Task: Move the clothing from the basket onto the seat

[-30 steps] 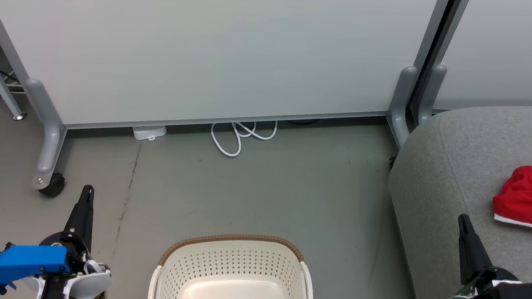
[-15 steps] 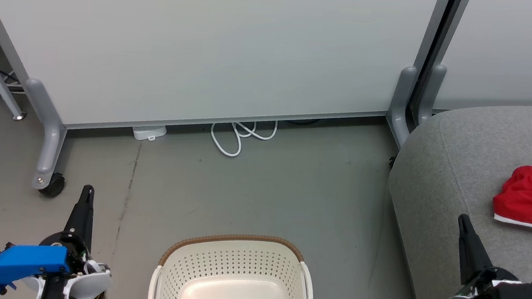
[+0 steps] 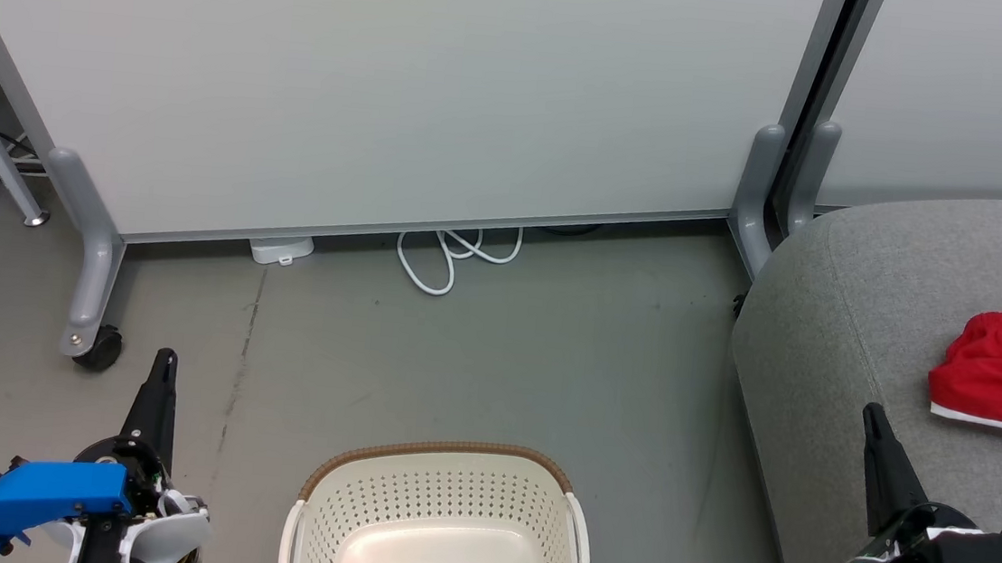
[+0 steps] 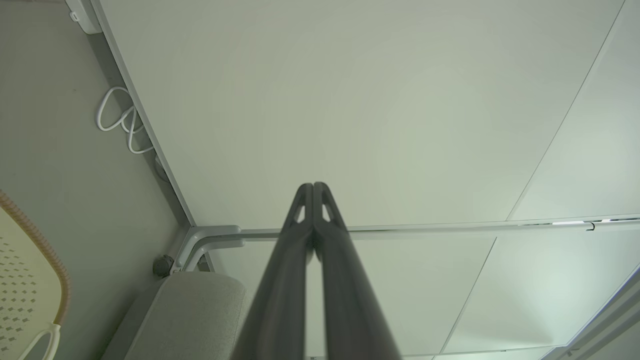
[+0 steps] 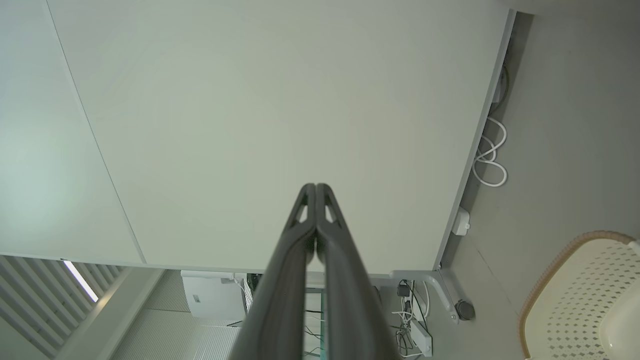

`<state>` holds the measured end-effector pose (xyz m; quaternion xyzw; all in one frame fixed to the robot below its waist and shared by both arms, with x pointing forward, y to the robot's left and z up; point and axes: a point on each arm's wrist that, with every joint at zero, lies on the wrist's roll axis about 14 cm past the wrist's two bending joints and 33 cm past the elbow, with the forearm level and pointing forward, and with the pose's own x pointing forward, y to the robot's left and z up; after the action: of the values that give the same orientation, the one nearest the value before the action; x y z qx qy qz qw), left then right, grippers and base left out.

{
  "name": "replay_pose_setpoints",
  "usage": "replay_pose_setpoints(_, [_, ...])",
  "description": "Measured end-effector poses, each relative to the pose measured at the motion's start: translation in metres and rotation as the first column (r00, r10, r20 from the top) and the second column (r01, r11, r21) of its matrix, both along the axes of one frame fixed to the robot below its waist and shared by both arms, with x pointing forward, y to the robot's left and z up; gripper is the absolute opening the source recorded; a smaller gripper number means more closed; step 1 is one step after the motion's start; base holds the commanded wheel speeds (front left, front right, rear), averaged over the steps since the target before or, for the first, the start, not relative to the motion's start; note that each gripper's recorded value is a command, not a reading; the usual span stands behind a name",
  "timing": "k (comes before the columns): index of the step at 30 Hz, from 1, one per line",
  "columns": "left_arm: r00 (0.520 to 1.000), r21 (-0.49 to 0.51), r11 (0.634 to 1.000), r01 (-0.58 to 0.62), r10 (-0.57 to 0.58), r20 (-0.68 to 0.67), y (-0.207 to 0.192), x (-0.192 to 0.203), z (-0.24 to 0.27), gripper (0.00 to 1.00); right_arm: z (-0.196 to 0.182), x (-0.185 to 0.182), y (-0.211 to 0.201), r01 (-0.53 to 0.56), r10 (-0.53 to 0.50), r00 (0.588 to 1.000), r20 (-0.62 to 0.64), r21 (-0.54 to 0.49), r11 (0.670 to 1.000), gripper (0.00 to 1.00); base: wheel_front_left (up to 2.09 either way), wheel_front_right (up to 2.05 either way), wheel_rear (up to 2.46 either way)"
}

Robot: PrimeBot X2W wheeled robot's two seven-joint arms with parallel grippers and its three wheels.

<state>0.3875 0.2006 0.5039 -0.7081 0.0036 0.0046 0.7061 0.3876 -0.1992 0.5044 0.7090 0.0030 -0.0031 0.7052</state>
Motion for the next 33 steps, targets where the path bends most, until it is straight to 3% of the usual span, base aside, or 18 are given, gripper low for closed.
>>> replay_pose_setpoints(33, [1.000, 0.000, 1.000, 0.000, 0.000, 0.000, 0.0000, 0.0000, 0.0000, 0.00, 0.0000, 0.0000, 0.0000, 0.000, 0.000, 1.000, 0.000, 0.000, 1.000, 0.00, 0.00, 0.00, 0.00])
